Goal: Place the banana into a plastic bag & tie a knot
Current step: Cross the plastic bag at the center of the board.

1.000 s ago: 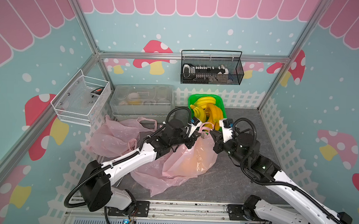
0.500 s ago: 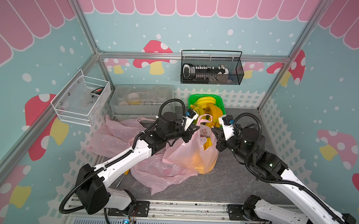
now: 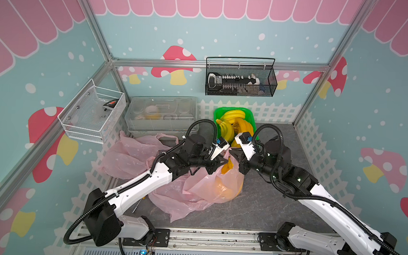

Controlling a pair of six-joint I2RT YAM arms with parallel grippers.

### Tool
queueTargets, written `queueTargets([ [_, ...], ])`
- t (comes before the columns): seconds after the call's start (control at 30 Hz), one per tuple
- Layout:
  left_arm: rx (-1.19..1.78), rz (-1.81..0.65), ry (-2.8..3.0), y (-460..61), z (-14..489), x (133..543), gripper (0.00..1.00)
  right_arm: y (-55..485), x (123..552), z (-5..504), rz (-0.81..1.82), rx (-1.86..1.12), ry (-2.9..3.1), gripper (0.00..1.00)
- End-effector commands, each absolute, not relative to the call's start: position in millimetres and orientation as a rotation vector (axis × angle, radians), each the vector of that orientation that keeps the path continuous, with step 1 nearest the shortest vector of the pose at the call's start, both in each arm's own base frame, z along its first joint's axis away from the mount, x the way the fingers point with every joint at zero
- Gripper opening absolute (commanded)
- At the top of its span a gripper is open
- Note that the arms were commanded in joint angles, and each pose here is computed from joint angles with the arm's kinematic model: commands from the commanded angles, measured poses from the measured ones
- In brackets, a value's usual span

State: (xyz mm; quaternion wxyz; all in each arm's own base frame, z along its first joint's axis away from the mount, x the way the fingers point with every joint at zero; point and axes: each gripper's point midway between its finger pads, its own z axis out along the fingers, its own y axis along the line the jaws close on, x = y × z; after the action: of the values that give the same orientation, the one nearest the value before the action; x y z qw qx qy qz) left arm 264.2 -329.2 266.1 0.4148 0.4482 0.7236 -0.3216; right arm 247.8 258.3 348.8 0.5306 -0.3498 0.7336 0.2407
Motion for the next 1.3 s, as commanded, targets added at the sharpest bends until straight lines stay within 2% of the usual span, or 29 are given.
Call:
queueTargets([
  [0.0,1.149,-0.788,1.783,-323.7,274.8,259.2,0.24,258.7,242.0,361.0,0.582,-0.873,1.711,0.00],
  [0.27,1.084,-0.733,1.726,-321.4,300.6,274.1,0.57,259.1,238.5,363.7,0.596,-0.881,1.704,0.00],
  [0.43,1.081,-0.701,1.722,-322.0,308.3,282.5,0.63,261.0,236.4,370.8,0.615,-0.881,1.687,0.00],
  [0.67,1.106,-0.720,1.694,-326.9,319.4,286.5,0.64,261.8,237.7,378.7,0.623,-0.868,1.667,0.00],
  [0.97,1.199,-0.825,1.722,-334.5,300.6,268.0,0.50,266.7,242.0,380.3,0.637,-0.857,1.667,0.00],
  [1.27,1.189,-0.855,1.719,-338.6,292.5,265.4,0.50,282.4,236.8,379.6,0.735,-0.889,1.646,0.00],
])
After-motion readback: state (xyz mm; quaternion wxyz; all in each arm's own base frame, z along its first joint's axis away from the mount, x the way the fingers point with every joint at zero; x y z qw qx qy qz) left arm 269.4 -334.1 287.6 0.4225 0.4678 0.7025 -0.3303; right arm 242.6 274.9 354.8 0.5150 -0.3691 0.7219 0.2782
